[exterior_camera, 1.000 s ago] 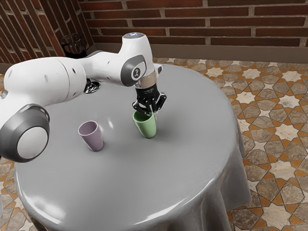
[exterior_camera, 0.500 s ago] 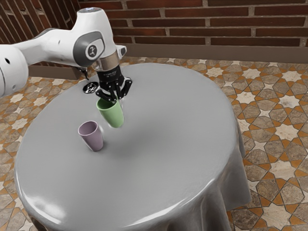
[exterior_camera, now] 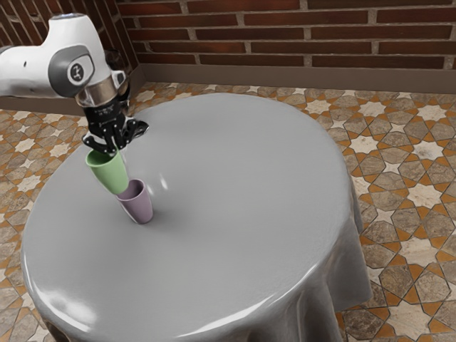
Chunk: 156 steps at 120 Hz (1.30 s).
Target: Place the right cup onto the left cup
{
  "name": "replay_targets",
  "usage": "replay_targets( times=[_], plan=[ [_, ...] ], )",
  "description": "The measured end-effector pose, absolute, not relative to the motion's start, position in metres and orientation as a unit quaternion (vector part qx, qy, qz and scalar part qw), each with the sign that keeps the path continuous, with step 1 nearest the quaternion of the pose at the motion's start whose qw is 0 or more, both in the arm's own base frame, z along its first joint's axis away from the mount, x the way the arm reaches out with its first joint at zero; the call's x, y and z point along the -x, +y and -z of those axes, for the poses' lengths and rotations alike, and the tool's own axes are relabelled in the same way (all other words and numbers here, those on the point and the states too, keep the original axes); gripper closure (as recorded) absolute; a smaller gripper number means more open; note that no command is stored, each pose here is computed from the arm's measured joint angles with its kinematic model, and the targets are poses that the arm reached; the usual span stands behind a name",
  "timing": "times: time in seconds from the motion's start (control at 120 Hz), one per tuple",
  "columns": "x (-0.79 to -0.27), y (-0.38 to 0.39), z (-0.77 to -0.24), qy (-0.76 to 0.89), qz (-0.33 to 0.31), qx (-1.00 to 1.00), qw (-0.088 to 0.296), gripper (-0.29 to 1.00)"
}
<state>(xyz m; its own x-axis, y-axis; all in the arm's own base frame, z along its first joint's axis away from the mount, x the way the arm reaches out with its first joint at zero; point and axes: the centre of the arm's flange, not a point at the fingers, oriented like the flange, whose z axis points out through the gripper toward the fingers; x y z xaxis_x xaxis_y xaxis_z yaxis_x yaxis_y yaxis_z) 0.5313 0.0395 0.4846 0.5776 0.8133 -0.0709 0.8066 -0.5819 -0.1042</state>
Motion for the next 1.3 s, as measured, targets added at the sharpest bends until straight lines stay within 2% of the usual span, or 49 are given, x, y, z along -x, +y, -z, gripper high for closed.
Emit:
replay_targets(
  times=[0.525,1.3],
  plan=[
    [-0.54,0.013,-0.477,-0.434,-0.055,0.899,0.035,0.79],
    [-0.552,0.071,-0.453,-0.48,-0.062,0.874,0.04,0.79]
  ],
)
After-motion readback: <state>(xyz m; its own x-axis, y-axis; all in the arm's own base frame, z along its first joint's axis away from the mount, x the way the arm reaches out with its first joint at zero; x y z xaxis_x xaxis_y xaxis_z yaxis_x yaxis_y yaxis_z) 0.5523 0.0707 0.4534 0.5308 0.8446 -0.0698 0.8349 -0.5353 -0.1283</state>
